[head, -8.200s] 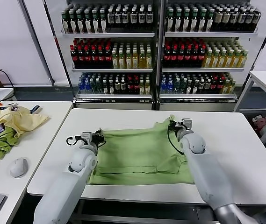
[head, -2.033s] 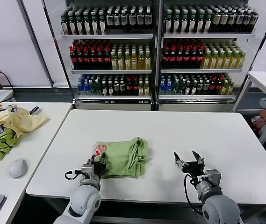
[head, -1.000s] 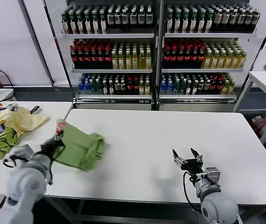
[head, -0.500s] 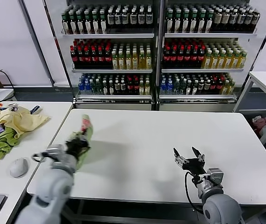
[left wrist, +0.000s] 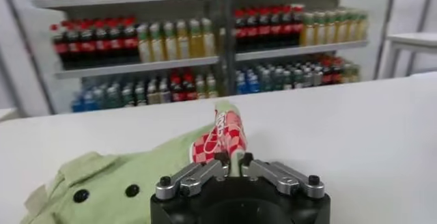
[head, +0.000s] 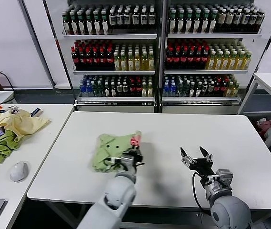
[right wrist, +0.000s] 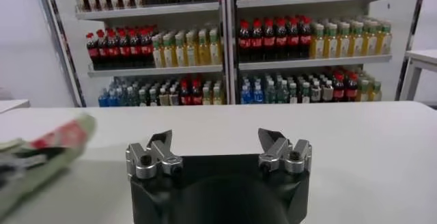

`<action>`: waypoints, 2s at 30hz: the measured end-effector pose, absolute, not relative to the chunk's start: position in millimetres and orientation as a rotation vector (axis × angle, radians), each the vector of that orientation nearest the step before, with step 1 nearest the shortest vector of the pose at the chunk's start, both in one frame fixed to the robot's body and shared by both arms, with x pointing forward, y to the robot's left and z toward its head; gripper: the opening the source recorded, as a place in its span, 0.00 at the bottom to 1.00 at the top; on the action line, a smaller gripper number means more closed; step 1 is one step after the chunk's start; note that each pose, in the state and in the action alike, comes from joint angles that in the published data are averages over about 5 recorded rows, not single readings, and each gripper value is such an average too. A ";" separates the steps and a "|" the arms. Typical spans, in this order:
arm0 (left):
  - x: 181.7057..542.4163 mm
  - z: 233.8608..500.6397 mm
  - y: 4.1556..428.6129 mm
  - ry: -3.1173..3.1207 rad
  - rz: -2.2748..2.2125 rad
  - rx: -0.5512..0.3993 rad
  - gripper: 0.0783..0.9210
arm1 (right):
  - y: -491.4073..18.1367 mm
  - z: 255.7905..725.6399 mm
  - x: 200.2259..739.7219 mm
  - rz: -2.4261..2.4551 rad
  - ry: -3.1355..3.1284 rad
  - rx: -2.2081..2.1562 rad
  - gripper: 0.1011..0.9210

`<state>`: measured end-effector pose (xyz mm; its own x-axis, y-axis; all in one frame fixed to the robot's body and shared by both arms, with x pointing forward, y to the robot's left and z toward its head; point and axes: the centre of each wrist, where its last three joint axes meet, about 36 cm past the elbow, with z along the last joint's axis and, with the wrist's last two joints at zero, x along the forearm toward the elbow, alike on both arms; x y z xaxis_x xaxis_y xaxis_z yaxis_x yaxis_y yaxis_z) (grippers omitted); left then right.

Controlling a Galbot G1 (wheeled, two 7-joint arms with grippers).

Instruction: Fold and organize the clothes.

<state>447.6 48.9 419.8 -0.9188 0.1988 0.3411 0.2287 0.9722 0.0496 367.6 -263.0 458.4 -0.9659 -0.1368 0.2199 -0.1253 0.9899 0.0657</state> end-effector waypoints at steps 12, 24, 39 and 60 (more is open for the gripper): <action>440.1 427.7 22.9 -2.855 0.182 -0.446 0.59 | -255.6 458.9 373.4 -0.080 -2.912 0.208 0.88; 398.8 441.9 110.4 -2.983 0.309 -0.241 0.88 | -202.7 430.6 397.5 -0.081 -2.843 0.222 0.88; 345.4 442.4 176.6 -3.063 0.204 0.007 0.88 | -119.9 388.6 450.4 -0.031 -2.740 0.187 0.86; 327.7 441.0 190.6 -3.068 0.148 0.031 0.88 | -148.3 384.4 498.0 0.137 -2.729 0.172 0.15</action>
<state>327.7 190.6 441.0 -0.9973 -0.0170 0.0711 -0.0238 0.9952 -0.0953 498.0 -148.3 384.4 -0.9122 -0.1002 0.3973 -0.1396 0.9876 -0.0715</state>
